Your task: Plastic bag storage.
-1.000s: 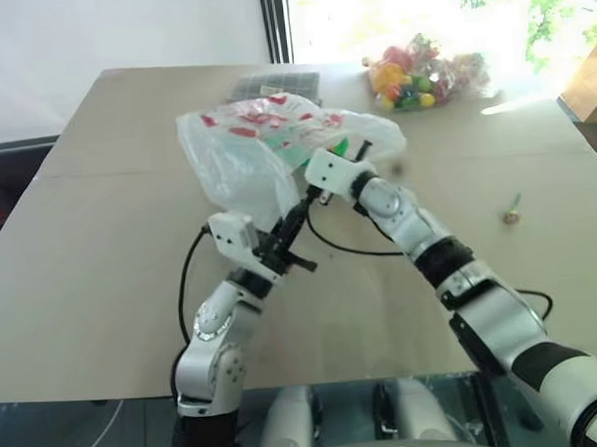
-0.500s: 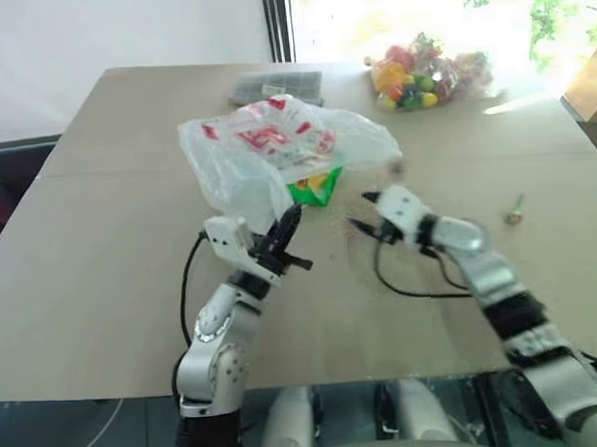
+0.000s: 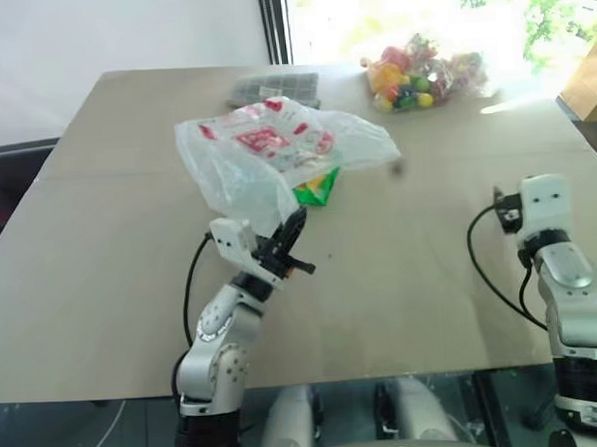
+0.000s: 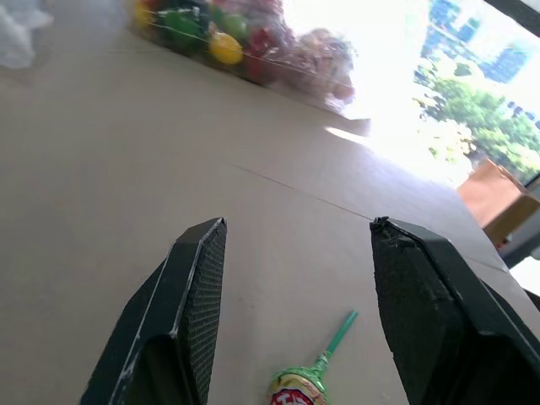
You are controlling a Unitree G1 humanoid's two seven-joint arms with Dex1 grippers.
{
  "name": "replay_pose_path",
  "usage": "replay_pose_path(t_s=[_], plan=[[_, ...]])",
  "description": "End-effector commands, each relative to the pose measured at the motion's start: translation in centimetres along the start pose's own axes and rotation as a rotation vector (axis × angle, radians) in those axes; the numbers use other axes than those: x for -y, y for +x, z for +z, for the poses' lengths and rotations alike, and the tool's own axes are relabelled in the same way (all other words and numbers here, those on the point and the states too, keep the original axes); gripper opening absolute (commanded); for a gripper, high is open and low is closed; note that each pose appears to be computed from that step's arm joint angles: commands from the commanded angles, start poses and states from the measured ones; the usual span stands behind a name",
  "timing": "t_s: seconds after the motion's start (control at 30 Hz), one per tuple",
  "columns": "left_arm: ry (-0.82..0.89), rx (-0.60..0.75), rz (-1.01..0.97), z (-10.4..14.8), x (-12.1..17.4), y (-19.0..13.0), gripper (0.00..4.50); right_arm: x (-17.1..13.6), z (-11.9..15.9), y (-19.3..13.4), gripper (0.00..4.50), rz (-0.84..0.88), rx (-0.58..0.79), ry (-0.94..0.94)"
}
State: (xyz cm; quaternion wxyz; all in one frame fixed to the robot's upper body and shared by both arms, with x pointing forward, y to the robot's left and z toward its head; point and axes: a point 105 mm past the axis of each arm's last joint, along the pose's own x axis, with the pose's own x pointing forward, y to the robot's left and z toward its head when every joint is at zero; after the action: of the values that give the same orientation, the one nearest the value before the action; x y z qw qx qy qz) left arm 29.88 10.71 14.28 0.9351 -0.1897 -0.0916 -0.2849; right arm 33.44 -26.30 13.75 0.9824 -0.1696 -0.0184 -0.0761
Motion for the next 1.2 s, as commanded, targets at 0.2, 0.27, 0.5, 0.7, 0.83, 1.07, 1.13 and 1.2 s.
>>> replay_pose_path(t_s=[0.2,0.27,0.5,0.7,0.83,1.07,1.13,1.2], plan=[[0.056,0.023,-0.036,0.4,0.4,0.6,0.00,-0.4,-4.8,-0.9,2.72,-0.085,-0.283,0.288],[0.057,0.023,-0.034,0.3,0.3,0.5,0.00,-0.8,-5.2,-0.8,2.72,-0.073,-0.309,0.321],[0.056,0.021,-0.029,0.0,0.2,0.3,0.00,-0.6,-5.0,0.5,2.72,-0.059,-0.280,0.332],[0.057,0.020,-0.031,0.0,0.3,0.3,0.00,-0.7,-5.1,1.0,1.36,-0.032,-0.264,0.320],[0.061,0.018,-0.026,-0.1,0.2,0.2,0.00,-0.8,-4.6,1.2,0.62,-0.024,-0.243,0.336],[0.064,0.015,-0.026,-0.2,0.4,-0.1,0.00,-9.1,2.4,0.6,0.61,0.527,0.002,0.319],[0.065,0.013,-0.032,-0.2,0.5,-0.1,0.00,-13.3,4.2,-1.4,0.61,0.819,0.057,0.267],[0.068,0.014,-0.036,-0.1,0.5,0.0,0.00,-15.7,4.7,-2.4,0.61,0.982,0.074,0.220]])
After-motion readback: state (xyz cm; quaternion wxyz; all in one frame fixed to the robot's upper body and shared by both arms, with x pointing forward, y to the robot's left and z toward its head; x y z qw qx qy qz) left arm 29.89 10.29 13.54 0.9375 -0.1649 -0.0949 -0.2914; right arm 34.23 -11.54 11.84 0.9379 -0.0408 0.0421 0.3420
